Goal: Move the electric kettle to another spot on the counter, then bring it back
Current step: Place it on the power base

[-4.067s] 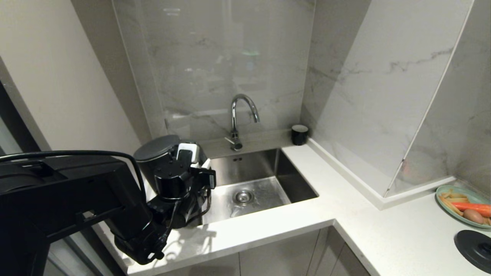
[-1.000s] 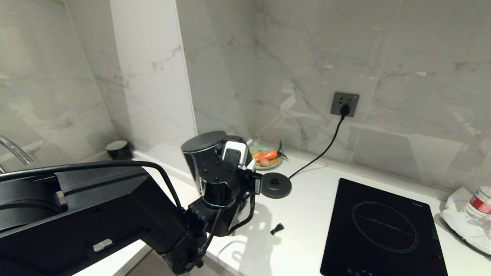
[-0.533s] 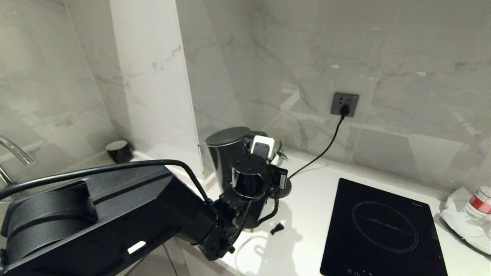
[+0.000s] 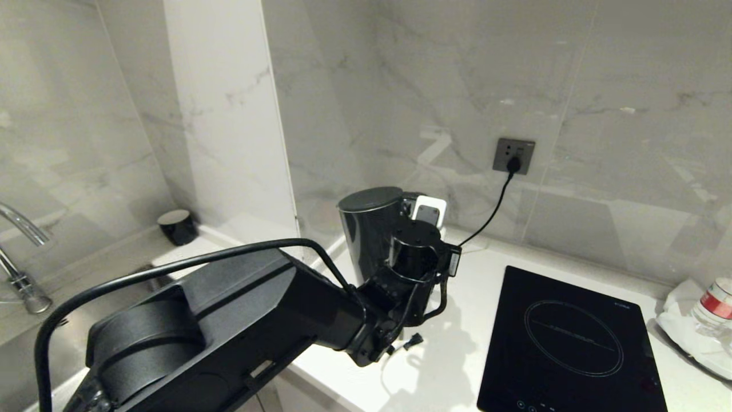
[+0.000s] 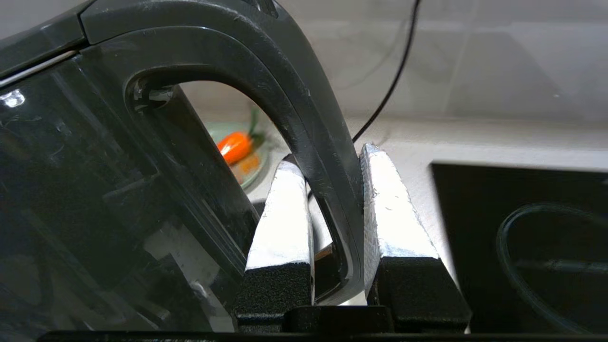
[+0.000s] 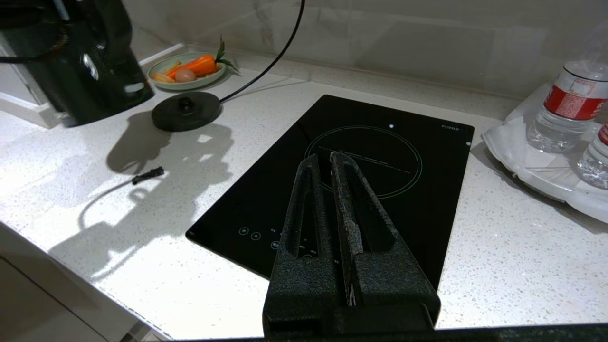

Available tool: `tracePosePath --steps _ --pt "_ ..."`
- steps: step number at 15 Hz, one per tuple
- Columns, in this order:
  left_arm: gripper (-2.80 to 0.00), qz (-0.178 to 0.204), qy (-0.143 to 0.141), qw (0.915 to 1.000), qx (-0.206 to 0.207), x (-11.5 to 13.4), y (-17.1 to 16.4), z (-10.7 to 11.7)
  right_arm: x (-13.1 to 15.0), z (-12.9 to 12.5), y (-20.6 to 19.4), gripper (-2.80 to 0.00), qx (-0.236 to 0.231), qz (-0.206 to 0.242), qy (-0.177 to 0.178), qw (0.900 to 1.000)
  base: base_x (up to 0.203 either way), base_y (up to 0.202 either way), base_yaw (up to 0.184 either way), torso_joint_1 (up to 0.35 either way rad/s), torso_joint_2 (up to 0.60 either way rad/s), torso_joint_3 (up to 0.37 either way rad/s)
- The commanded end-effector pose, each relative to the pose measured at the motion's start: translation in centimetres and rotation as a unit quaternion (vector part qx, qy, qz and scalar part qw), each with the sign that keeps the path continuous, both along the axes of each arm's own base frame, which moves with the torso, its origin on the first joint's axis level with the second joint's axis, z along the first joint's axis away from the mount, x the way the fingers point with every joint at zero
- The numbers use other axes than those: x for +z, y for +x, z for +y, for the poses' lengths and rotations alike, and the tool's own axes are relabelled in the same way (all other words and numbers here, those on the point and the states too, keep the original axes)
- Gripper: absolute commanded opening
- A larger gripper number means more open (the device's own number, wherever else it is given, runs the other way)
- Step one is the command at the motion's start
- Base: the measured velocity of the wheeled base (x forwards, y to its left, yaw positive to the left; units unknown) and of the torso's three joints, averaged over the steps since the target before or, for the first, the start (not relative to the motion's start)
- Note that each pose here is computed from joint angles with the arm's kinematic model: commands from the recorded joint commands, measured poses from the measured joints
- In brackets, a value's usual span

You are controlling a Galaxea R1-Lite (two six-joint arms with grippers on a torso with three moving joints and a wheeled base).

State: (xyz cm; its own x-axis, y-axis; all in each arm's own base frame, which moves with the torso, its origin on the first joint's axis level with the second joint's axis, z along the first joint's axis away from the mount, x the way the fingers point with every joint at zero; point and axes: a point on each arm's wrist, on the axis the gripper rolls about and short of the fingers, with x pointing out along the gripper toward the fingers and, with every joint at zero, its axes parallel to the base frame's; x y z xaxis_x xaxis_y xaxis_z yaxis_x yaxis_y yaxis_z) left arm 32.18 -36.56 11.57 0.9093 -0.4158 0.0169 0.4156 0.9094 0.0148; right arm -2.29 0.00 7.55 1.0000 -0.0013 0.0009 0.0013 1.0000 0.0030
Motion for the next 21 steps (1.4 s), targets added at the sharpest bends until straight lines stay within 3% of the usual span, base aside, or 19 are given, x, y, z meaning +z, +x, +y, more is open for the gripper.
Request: tracePosePath --steps 1,14,21 --pt "-2.80 0.001 0.001 1.0000 0.002 -1.19 0.54 -0.73 0.00 0.00 0.01 -2.80 0.000 0.000 0.000 1.000 0.000 0.000 0.000 0.000 0.00 0.000" --pt "-2.80 -0.005 -0.004 1.0000 0.007 -0.48 0.11 -1.20 0.00 0.00 0.01 -2.80 0.000 0.000 0.000 1.000 0.000 0.000 0.000 0.000 0.00 0.000" --pt "-2.80 -0.006 -0.005 0.9999 0.013 -0.40 0.18 -1.13 0.00 0.00 0.01 -2.80 0.000 0.000 0.000 1.000 0.010 0.000 -0.127 0.001 0.00 0.003"
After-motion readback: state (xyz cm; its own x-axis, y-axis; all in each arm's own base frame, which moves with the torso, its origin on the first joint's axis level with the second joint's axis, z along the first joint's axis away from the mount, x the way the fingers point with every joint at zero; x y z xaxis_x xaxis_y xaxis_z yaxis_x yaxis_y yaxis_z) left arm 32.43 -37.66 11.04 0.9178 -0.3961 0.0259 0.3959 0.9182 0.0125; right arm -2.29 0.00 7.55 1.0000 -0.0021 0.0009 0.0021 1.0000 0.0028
